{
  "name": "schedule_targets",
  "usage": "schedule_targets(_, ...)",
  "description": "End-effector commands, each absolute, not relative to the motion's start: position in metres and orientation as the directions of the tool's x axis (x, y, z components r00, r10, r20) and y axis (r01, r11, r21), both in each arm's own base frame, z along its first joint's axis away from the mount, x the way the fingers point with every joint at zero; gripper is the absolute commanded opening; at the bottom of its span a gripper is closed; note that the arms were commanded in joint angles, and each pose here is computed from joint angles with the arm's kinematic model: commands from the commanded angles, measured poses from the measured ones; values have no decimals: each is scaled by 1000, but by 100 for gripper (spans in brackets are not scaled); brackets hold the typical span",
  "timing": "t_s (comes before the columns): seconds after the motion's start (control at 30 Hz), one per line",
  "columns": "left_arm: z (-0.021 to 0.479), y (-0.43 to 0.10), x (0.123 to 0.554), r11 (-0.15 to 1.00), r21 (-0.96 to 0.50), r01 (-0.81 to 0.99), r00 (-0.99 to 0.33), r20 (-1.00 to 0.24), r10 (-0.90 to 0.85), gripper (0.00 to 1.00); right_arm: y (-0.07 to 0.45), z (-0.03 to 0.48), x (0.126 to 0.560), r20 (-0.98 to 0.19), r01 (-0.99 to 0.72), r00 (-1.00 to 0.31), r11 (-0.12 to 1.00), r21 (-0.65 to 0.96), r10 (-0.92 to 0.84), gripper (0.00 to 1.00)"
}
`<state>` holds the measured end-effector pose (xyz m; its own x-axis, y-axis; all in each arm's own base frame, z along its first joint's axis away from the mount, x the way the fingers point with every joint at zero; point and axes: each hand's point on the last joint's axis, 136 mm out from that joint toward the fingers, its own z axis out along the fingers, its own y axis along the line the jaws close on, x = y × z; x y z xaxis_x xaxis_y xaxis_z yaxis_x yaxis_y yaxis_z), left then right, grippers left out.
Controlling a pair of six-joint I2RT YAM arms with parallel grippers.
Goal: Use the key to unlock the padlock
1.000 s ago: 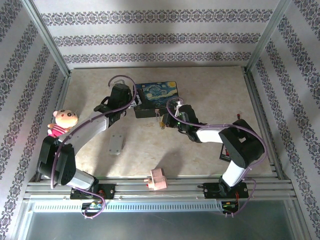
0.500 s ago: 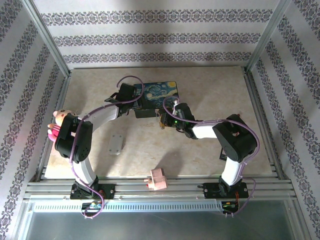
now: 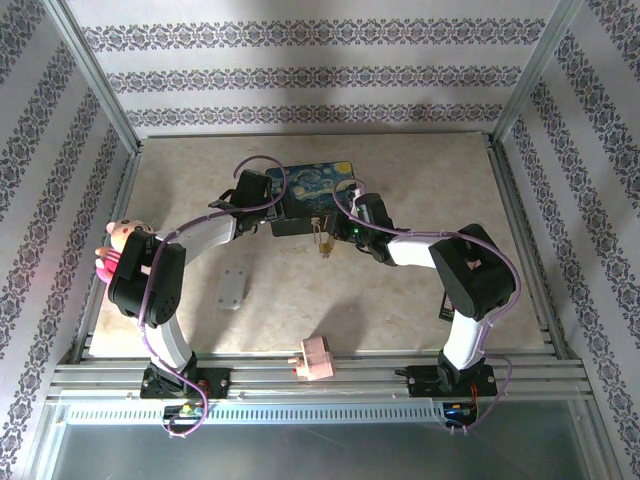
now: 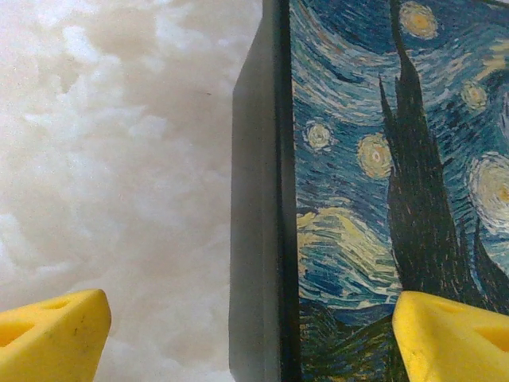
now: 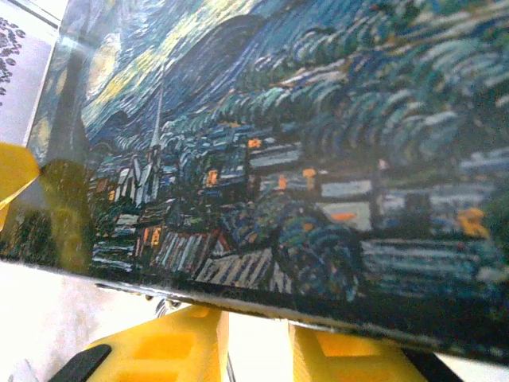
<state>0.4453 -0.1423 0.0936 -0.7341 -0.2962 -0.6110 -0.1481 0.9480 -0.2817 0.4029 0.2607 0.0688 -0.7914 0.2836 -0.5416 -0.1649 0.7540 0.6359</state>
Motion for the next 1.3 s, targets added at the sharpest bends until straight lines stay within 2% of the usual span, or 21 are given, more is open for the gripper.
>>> schedule_targets(0.0, 75, -152, 424, 948, -290, -133, -791, -545, -278, 92, 262, 68, 409, -551, -188, -794, 758, 624, 257, 24)
schedule_targets(0.53, 74, -158, 416, 932, -324, -161, -777, -540, -322, 91, 271, 64, 387, -524, -193, -813, 733, 653, 253, 24)
schedule_targets(0.83, 71, -153, 414, 934, -307, -181, -774, -542, -328, 94, 281, 59, 375, -507, -193, -825, 718, 668, 250, 25)
schedule_targets(1.27, 69, -151, 412, 934, -304, -189, -775, -538, -332, 99, 283, 44, 379, -485, -167, -836, 721, 672, 258, 24)
